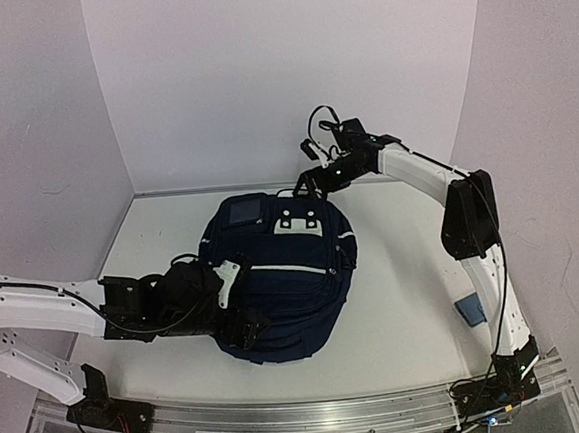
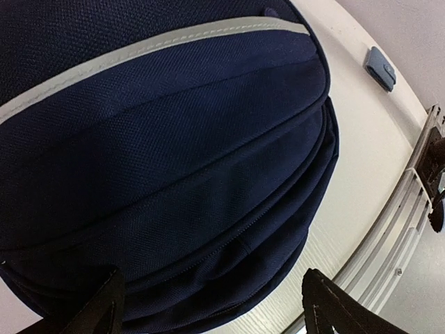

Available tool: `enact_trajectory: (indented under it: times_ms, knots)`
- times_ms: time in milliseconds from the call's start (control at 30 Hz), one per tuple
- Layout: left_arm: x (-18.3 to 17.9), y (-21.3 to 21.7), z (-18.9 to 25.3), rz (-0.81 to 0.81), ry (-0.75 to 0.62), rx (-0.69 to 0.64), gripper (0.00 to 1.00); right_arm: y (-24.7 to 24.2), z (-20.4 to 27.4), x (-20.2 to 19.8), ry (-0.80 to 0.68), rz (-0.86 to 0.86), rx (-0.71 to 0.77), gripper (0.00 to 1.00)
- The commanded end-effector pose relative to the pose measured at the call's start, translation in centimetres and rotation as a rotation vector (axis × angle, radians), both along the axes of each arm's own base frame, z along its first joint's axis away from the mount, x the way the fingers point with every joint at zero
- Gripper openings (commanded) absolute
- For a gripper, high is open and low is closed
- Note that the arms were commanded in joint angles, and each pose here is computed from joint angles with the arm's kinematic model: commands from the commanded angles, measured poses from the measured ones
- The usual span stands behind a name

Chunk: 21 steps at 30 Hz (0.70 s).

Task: Pack the student bag
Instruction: Adjust the student bag at the center of the board.

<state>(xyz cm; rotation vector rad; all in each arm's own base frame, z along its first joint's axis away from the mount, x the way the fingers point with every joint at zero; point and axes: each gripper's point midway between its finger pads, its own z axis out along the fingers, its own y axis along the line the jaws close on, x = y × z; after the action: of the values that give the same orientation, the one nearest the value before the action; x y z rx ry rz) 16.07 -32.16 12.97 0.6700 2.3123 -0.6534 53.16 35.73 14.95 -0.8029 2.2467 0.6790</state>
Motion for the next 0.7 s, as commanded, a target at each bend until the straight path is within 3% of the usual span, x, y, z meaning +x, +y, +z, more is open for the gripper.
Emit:
enact_trajectory:
  times_ms: [0, 200, 333, 433, 667]
  knots:
    - [0.1, -0.4, -1.0, 0.108, 0.092, -0.091, 0.95, 0.3, -0.6, -0.3, 0.023, 0.012, 0.012, 0.93]
    - [4.6, 3.1, -0.2, 0.311, 0.149, -0.247, 0.98, -1.8, -4.7, -3.9, 0.152, 0.059, -0.037, 0.73]
    - [8.0, 6.1, -0.2, 0.439, 0.133, -0.246, 0.98, -4.3, -5.7, -7.1, 0.261, 0.072, -0.018, 0.61]
    - [10.6, 7.7, -0.7, 0.496, 0.142, -0.235, 0.98, -5.7, -5.3, -10.9, 0.325, 0.1, 0.001, 0.6]
    - [19.0, 6.7, 0.1, 0.443, 0.156, -0.322, 0.98, -6.7, -5.0, -23.0, 0.546, 0.23, 0.109, 0.7]
